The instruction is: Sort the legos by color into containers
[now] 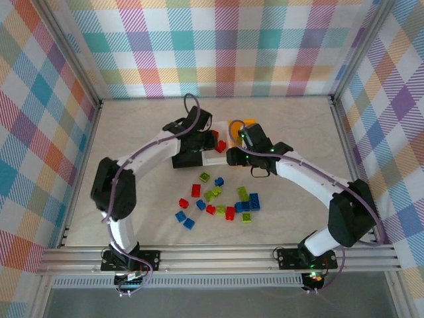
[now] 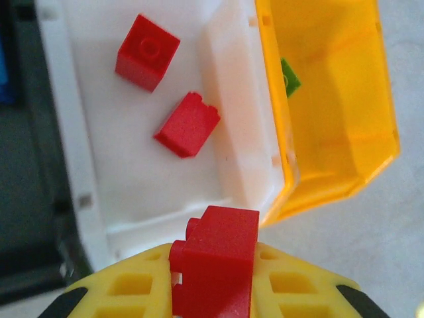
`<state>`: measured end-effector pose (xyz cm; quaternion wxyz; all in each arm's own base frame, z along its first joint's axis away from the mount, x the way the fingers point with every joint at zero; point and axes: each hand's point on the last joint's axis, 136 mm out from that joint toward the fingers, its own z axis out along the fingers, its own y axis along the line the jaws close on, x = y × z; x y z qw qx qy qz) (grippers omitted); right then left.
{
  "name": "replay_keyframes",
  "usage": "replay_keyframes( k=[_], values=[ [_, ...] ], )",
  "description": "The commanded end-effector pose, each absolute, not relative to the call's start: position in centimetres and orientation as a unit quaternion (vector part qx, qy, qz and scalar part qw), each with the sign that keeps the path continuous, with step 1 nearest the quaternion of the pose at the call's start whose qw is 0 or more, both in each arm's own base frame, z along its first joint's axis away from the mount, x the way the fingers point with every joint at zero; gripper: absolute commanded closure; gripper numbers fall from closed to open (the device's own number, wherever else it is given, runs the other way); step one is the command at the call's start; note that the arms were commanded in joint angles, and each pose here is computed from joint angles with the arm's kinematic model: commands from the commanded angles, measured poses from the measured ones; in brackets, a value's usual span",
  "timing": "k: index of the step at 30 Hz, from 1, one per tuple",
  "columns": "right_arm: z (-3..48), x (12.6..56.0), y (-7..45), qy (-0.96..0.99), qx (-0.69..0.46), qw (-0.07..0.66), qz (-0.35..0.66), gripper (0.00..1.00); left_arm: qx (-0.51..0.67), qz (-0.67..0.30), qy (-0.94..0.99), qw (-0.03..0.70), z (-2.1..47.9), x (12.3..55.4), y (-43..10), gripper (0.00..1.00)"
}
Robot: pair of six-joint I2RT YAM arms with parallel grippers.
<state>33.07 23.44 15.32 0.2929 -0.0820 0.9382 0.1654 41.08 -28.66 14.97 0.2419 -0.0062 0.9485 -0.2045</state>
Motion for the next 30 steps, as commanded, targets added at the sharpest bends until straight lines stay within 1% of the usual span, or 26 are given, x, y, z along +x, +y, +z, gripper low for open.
replay_keyframes(
  k=[1, 5, 6, 7, 11, 13, 16, 19, 20, 21, 25, 30],
  values=[
    [15.7, 32.4, 22.6, 0.938, -0.07, 0.297, 0.165, 0.35, 0.009, -0.164, 0.962, 0.22, 13.5, 42.1, -28.7, 0.87],
    [15.5, 31.7, 22.5, 0.938, -0.068, 0.292, 0.172, 0.34, 0.001, -0.141, 0.968, 0.207, 11.9, 44.0, -28.6, 0.87],
    [15.3, 31.5, 22.5, 0.939, -0.069, 0.289, 0.174, 0.34, 0.001, -0.141, 0.968, 0.206, 11.8, 44.3, -28.8, 0.84],
    [15.3, 31.3, 22.5, 0.939, -0.07, 0.286, 0.176, 0.34, 0.002, -0.143, 0.968, 0.204, 11.7, 44.4, -29.0, 0.79],
    [14.5, 30.6, 22.5, 0.942, -0.074, 0.271, 0.182, 0.31, 0.006, -0.164, 0.964, 0.21, 12.9, 44.4, -30.0, 0.49],
    [14.2, 30.2, 22.6, 0.944, -0.077, 0.263, 0.185, 0.31, 0.006, -0.175, 0.96, 0.218, 14.1, 44.3, -30.3, 0.37],
    [13.6, 29.5, 23.2, 0.944, -0.09, 0.247, 0.197, 0.3, 0.007, -0.209, 0.951, 0.229, 16.6, 43.5, -30.8, 0.29],
    [12.5, 28.4, 25.0, 0.944, -0.125, 0.22, 0.212, 0.28, 0.003, -0.248, 0.938, 0.242, 19.1, 41.8, -30.9, 0.2],
    [12.0, 28.0, 25.8, 0.944, -0.14, 0.211, 0.212, 0.28, 0.002, -0.26, 0.933, 0.249, 19.9, 41.1, -30.7, 0.08],
    [11.5, 27.7, 26.6, 0.944, -0.152, 0.205, 0.21, 0.27, 0.0, -0.27, 0.929, 0.253, 20.4, 40.4, -30.4, 0.0],
    [9.6, 27.9, 29.0, 0.947, -0.164, 0.192, 0.2, 0.27, -0.024, -0.289, 0.918, 0.27, 21.3, 37.0, -28.0, 0.0],
    [8.3, 29.9, 30.0, 0.951, -0.155, 0.202, 0.176, 0.26, -0.062, -0.273, 0.916, 0.289, 20.2, 32.9, -23.3, 0.0]
  ],
)
